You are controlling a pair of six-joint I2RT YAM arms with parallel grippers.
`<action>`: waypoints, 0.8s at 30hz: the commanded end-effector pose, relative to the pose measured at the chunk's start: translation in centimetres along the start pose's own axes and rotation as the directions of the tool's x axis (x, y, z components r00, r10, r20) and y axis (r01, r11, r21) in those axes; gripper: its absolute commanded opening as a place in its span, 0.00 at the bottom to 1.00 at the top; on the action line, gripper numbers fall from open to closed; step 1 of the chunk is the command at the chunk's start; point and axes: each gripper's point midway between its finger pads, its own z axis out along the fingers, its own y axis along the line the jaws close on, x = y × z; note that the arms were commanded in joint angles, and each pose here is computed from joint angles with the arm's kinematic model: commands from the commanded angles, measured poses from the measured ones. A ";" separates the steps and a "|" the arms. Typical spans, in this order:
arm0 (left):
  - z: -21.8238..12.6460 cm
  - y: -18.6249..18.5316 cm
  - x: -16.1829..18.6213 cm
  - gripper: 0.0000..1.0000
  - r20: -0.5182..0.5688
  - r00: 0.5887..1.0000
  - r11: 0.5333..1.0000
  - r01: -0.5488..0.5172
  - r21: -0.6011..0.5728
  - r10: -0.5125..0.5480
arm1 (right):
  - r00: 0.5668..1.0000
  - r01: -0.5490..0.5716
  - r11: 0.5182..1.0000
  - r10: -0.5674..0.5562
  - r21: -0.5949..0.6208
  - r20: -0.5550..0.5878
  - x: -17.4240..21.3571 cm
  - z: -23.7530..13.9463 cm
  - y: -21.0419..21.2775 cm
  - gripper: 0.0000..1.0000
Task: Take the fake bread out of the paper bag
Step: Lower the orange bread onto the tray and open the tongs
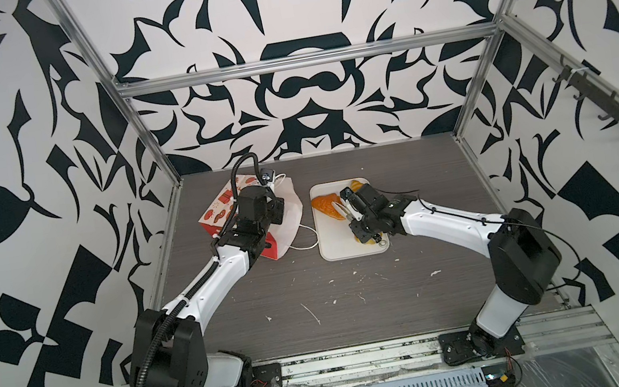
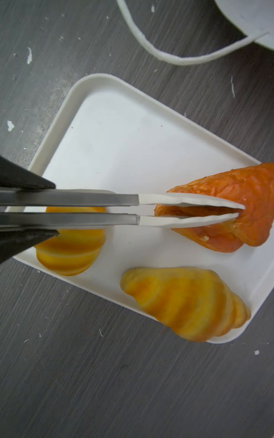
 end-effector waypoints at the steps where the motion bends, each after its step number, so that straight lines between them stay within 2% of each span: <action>1: -0.8 0.5 -0.7 0.00 0.039 0.999 1.000 0.029 -0.004 -0.028 | 0.992 -0.042 0.999 0.042 0.004 0.123 -3.9 -0.8 -0.6 0.26; 11: -0.4 0.4 -0.1 0.00 0.028 0.999 1.000 0.031 0.002 -0.031 | 0.990 -0.074 0.997 0.072 0.010 0.125 -4.5 0.7 -0.9 0.27; 15: -0.3 0.4 -0.1 0.00 0.028 0.999 1.000 0.031 0.005 -0.031 | 0.990 -0.081 0.997 0.078 0.020 0.120 -4.5 1.1 -1.1 0.30; 18: -0.4 0.4 -0.1 0.00 0.026 0.999 1.000 0.027 0.005 -0.027 | 0.988 -0.099 0.992 0.089 0.082 0.125 -4.4 1.0 -2.2 0.37; 21: -0.4 0.5 0.0 0.00 0.024 0.999 1.000 0.026 0.003 -0.026 | 0.983 -0.121 0.990 0.110 0.069 0.144 -4.3 0.4 -2.2 0.44; 24: -0.3 0.5 0.0 0.00 0.023 0.999 1.000 0.028 0.004 -0.028 | 0.973 -0.147 0.989 0.138 0.034 0.183 -4.5 -0.3 -2.1 0.47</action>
